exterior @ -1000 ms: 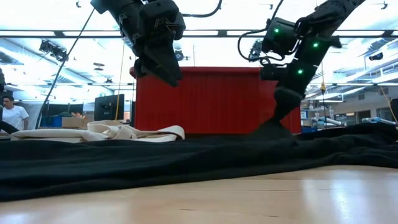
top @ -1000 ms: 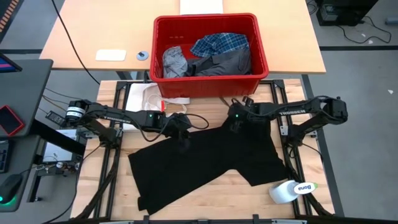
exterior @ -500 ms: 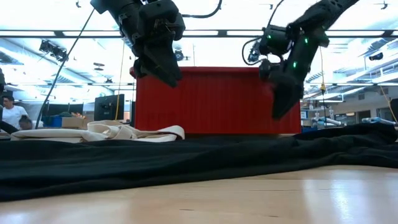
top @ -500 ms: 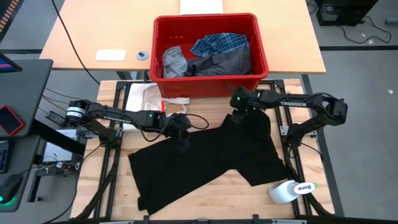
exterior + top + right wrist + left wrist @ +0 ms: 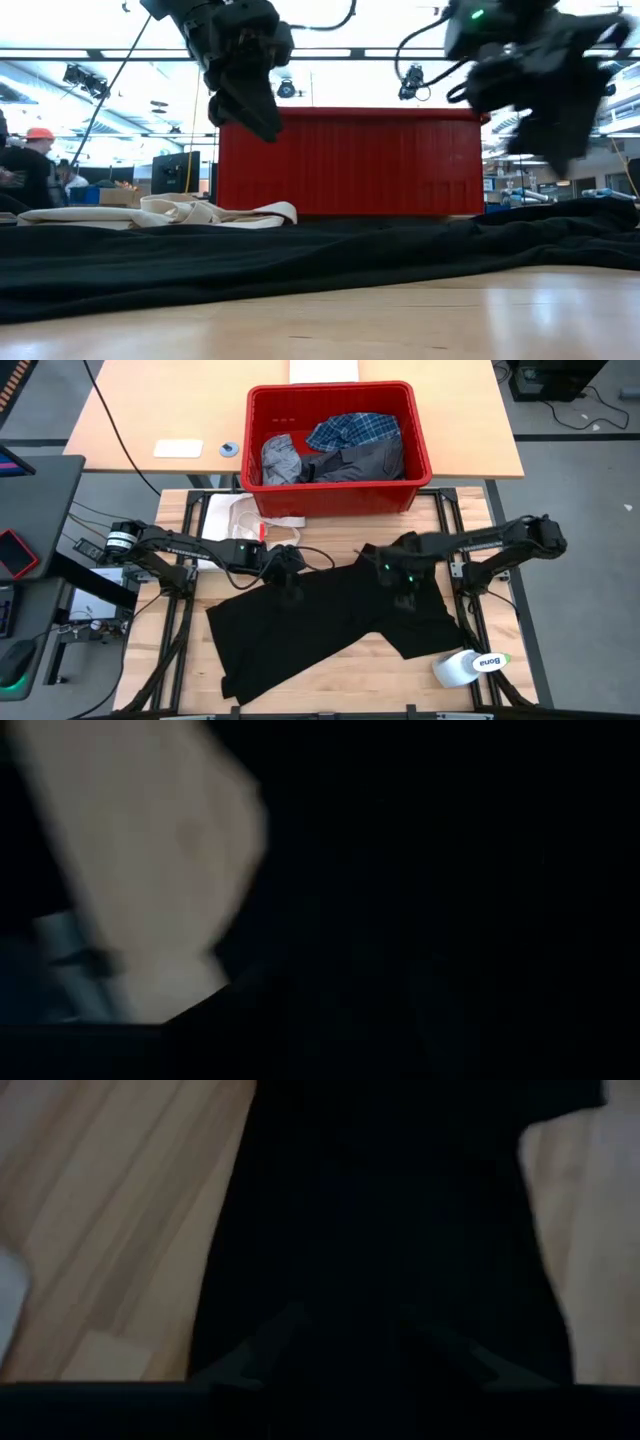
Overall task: Fold Laundry from Bin
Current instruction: Fold the black shirt
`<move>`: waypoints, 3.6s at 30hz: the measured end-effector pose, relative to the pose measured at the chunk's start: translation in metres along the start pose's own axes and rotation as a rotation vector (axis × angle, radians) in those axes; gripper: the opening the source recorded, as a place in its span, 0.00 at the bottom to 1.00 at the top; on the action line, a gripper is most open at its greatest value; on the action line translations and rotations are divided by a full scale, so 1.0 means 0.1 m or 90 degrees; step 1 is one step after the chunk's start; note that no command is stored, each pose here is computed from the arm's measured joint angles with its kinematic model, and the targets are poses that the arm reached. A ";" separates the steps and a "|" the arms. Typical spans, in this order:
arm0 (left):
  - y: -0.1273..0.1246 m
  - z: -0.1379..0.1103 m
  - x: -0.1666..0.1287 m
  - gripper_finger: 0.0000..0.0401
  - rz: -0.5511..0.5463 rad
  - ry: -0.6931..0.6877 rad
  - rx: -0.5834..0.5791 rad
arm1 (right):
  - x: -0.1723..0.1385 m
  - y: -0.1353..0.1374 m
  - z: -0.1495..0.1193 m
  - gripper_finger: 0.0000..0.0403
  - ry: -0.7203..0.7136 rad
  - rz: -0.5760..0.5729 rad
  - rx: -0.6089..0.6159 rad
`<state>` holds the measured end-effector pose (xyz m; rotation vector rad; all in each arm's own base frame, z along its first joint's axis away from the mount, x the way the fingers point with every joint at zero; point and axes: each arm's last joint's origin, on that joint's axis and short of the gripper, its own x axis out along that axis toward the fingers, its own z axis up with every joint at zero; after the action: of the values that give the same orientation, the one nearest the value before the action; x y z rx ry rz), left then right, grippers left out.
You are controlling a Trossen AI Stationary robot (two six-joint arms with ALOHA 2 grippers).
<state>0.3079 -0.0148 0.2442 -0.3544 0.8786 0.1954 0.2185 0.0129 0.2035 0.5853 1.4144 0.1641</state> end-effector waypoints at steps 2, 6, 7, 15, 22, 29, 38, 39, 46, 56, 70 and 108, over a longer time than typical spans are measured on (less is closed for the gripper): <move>-0.05 0.04 0.00 0.38 -0.018 -0.031 0.026 | 0.06 0.07 -0.15 0.49 0.010 0.015 0.022; -0.13 0.13 -0.02 0.38 -0.052 -0.104 0.075 | 0.07 0.25 -0.42 0.49 0.011 -0.003 0.033; -0.15 0.17 -0.03 0.38 -0.061 -0.128 0.078 | 0.07 0.32 -0.47 0.49 0.009 -0.004 0.023; -0.37 0.39 0.13 0.38 -0.193 -0.300 0.121 | 0.03 0.48 -0.71 0.49 -0.050 -0.083 0.111; -0.77 0.65 0.49 0.38 -0.245 -0.258 0.187 | -0.40 0.51 -0.82 0.49 -0.201 -0.089 0.200; -1.21 1.01 1.04 0.38 -0.245 -0.223 0.236 | -0.95 0.54 -1.06 0.49 -0.290 -0.066 0.262; -1.62 1.13 1.74 0.38 -0.243 -0.261 0.326 | -1.22 0.53 -1.25 0.49 -0.401 -0.017 0.246; -1.66 1.10 1.82 0.38 -0.242 -0.265 0.341 | -1.25 0.52 -1.26 0.49 -0.418 -0.018 0.243; -1.74 0.83 2.34 0.38 -0.238 -0.208 0.343 | -1.43 0.59 -1.27 0.49 -0.562 0.073 0.201; -1.66 0.67 2.58 0.38 -0.195 -0.146 0.418 | -1.46 0.59 -1.28 0.49 -0.585 0.068 0.178; -1.55 0.65 2.62 0.08 -0.206 -0.091 0.412 | -1.45 0.58 -1.28 0.49 -0.585 0.061 0.180; -0.33 1.53 1.26 0.03 0.232 -0.020 -0.157 | -0.30 0.46 -1.00 0.49 -0.295 -0.105 0.033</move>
<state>0.5060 0.0154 0.2429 -0.4176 0.8852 0.6482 0.1280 0.0669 0.2471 0.5064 1.0113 -0.1345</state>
